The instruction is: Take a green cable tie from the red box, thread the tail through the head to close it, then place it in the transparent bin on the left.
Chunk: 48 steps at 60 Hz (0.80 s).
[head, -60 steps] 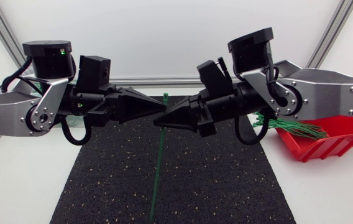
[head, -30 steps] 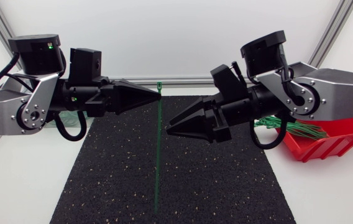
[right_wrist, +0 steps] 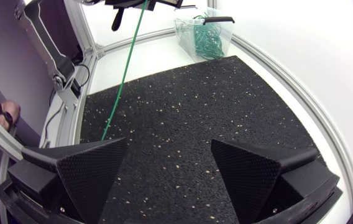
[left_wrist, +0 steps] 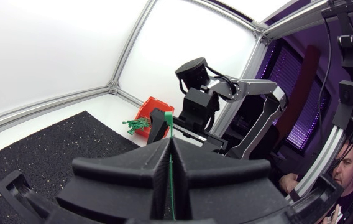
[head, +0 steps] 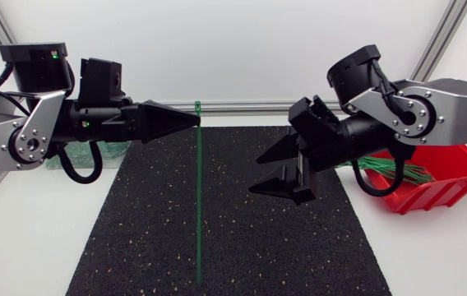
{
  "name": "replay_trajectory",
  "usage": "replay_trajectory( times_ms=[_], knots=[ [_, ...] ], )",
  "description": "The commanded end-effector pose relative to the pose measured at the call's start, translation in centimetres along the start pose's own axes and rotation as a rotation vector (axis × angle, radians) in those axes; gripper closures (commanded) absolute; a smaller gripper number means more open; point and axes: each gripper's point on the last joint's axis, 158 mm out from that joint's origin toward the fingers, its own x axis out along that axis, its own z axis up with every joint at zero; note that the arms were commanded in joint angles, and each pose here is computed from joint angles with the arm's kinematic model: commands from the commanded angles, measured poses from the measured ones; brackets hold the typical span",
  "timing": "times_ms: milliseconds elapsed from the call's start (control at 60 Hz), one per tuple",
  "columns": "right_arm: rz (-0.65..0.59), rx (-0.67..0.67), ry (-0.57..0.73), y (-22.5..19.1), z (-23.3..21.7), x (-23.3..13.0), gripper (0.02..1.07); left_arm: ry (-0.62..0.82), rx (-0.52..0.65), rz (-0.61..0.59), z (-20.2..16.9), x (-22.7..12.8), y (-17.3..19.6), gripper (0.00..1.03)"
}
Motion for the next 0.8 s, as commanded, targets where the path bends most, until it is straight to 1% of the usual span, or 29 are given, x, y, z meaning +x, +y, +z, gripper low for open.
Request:
replay_trajectory(
  times_ms=[0,100,200,283,367,383,400,467,533,617,667,733,783],
  knots=[
    [-0.021,-0.107,0.018,-0.4,-0.1,-0.2,0.05,-0.013,0.005,-0.002,1.6,-0.3,-0.3,1.00],
    [-0.071,-0.151,0.027,-1.2,-0.3,-0.3,0.05,-0.009,-0.013,0.007,2.1,-0.4,-0.1,1.00],
    [-0.082,-0.181,0.038,-1.6,-0.5,-0.3,0.05,-0.013,-0.025,0.037,2.5,-0.7,0.5,1.00],
    [-0.110,-0.255,0.088,-2.1,-1.4,0.0,0.05,-0.006,-0.041,0.044,2.6,-0.8,0.7,1.00],
    [-0.125,-0.337,0.103,-2.6,-1.7,0.5,0.05,-0.003,-0.048,0.048,2.6,-0.9,0.7,1.00],
    [-0.130,-0.362,0.107,-2.7,-1.8,0.5,0.05,-0.004,-0.047,0.049,2.6,-0.9,0.7,1.00],
    [-0.153,-0.404,0.103,-3.1,-1.8,0.6,0.05,-0.005,-0.047,0.052,2.7,-1.0,0.8,1.00],
    [-0.235,-0.501,0.077,-4.4,-1.2,0.8,0.05,-0.004,-0.056,0.055,2.7,-1.1,0.9,1.00],
    [-0.281,-0.617,0.044,-4.8,-0.5,0.8,0.05,-0.005,-0.055,0.056,2.9,-1.3,0.9,1.00],
    [-0.412,-0.774,-0.037,-6.0,1.4,0.2,0.05,-0.005,-0.058,0.052,2.8,-1.6,0.9,1.00],
    [-0.484,-0.844,-0.048,-6.7,2.1,-0.3,0.05,-0.006,-0.060,0.052,2.8,-1.7,1.0,1.00],
    [-0.500,-0.935,-0.040,-6.2,2.8,-0.3,0.05,-0.014,-0.060,0.067,3.0,-2.2,1.7,1.00],
    [-0.539,-1.003,-0.037,-6.1,3.3,-0.5,0.05,-0.014,-0.064,0.052,3.1,-2.4,1.8,1.00]
  ],
)
